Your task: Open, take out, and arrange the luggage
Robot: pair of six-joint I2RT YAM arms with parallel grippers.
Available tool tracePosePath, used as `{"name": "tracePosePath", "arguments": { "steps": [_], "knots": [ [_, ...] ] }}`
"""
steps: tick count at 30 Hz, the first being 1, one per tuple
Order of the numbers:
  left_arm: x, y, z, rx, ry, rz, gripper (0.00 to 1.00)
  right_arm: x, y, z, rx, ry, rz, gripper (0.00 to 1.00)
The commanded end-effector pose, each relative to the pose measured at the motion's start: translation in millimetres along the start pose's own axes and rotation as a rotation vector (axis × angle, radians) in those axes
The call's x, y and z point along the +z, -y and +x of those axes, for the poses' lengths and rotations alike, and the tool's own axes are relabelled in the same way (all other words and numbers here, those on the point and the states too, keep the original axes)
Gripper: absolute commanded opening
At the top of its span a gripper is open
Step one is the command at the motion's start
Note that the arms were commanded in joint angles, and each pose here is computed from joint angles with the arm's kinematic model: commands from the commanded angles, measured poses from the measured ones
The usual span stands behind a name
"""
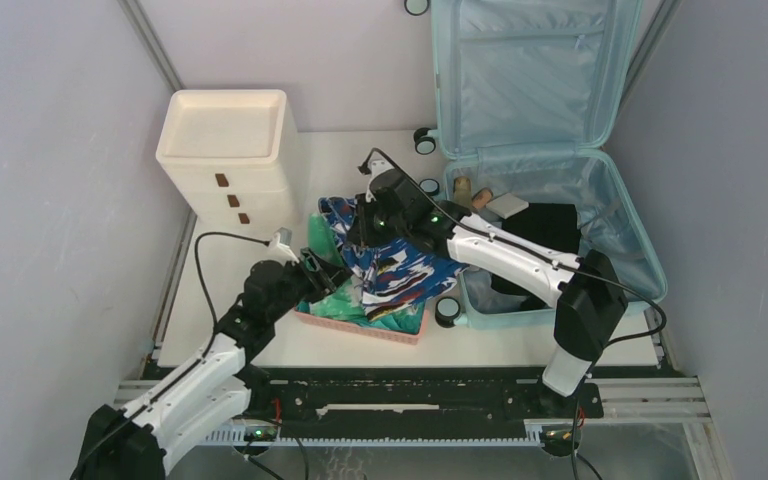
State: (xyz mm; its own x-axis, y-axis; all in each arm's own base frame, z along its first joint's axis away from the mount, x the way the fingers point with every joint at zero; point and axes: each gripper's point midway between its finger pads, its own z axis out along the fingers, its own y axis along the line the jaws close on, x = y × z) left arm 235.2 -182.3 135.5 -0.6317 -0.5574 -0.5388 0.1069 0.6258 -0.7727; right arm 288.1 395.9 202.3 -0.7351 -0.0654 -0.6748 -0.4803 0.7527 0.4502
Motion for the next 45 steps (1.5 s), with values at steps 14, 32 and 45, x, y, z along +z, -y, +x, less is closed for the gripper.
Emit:
{"name": "tracePosePath", "arguments": {
  "steps": [14,32,45],
  "knots": [
    [39,32,2,-0.030,-0.090,0.133,0.31,-28,-13,-47,0.012,0.144,-0.083,0.00],
    [-26,90,-32,0.105,-0.050,0.200,0.00,-94,-60,-87,-0.078,0.308,-0.169,0.00],
    [-29,16,-28,0.114,-0.018,-0.064,0.00,-7,-64,-30,-0.069,0.117,-0.142,0.01]
  ]
}}
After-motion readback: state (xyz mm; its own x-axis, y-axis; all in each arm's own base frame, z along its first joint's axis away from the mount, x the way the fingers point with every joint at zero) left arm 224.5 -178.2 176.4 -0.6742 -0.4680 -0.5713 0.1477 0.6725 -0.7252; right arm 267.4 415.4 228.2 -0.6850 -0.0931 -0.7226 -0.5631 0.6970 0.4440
